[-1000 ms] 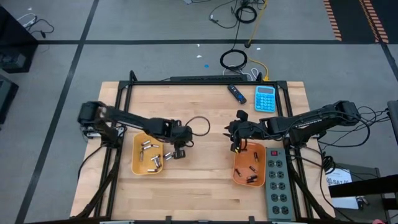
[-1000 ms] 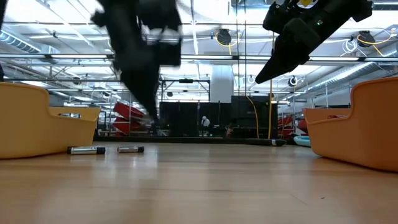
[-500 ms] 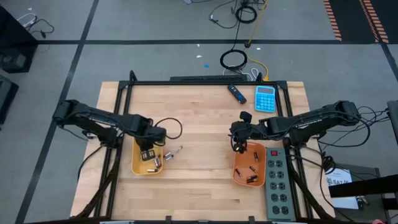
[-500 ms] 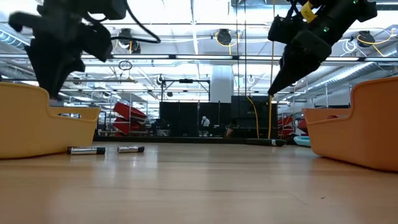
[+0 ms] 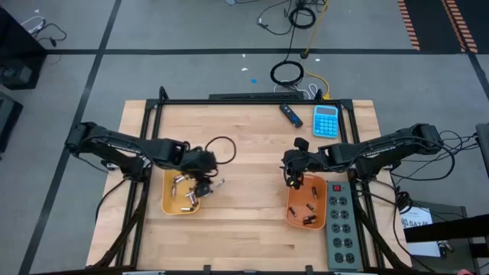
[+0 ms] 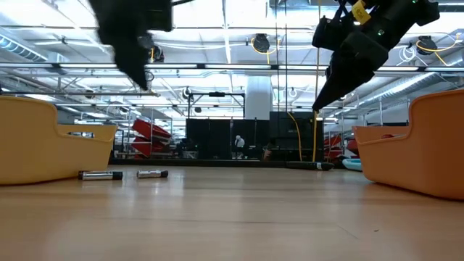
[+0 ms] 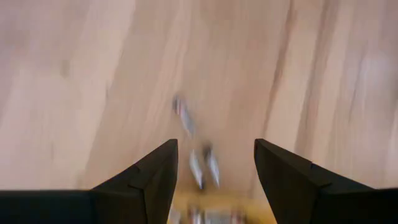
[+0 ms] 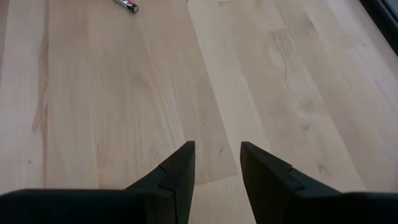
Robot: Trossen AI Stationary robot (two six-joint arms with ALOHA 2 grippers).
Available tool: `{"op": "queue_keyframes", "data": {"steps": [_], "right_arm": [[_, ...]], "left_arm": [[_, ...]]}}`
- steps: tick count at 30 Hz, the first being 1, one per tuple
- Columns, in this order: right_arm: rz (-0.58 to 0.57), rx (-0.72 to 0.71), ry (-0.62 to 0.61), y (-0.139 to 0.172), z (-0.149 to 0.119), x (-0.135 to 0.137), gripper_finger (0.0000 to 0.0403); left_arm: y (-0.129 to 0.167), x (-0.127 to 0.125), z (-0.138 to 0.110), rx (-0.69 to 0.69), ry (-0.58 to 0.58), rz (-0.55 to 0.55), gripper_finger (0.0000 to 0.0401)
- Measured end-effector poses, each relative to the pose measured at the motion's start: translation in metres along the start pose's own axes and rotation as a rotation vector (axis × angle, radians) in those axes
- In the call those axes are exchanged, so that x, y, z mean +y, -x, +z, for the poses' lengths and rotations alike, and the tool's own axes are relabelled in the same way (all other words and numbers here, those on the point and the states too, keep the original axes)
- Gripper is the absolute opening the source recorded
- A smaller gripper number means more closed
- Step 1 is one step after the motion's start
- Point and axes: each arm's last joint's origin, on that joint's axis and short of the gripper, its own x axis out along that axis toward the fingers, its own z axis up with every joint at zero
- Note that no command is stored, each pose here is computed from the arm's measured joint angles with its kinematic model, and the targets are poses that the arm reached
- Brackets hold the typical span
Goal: Sort batteries
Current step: Put the silver battery into the yellow bin
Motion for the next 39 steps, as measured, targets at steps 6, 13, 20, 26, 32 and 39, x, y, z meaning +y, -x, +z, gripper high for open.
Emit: {"op": "queue_keyframes", "data": {"steps": [6,13,20,26,32,39], "right_arm": [[0.001,0.002,-0.021,0.0,0.0,0.0,0.0118],[0.014,0.001,-0.016,0.002,-0.001,0.005,0.0118],[0.025,-0.001,-0.014,0.003,-0.002,0.009,0.0118],[0.026,-0.001,-0.017,0.003,-0.002,0.009,0.0118],[0.028,-0.002,-0.015,0.003,-0.002,0.01,0.0118],[0.028,-0.003,-0.019,0.003,-0.002,0.01,0.0118]], "left_arm": [[-0.04,0.0,0.019,-0.117,0.025,0.224,0.0221],[-0.09,-0.004,0.018,-0.003,0.039,0.215,0.0221],[-0.115,-0.004,0.01,0.082,0.022,0.251,0.0221],[-0.124,-0.002,0.008,0.108,0.017,0.286,0.0221],[-0.134,0.0,0.0,0.165,0.006,0.258,0.0175],[-0.143,-0.001,-0.003,0.229,-0.065,0.176,0.0022]]}}
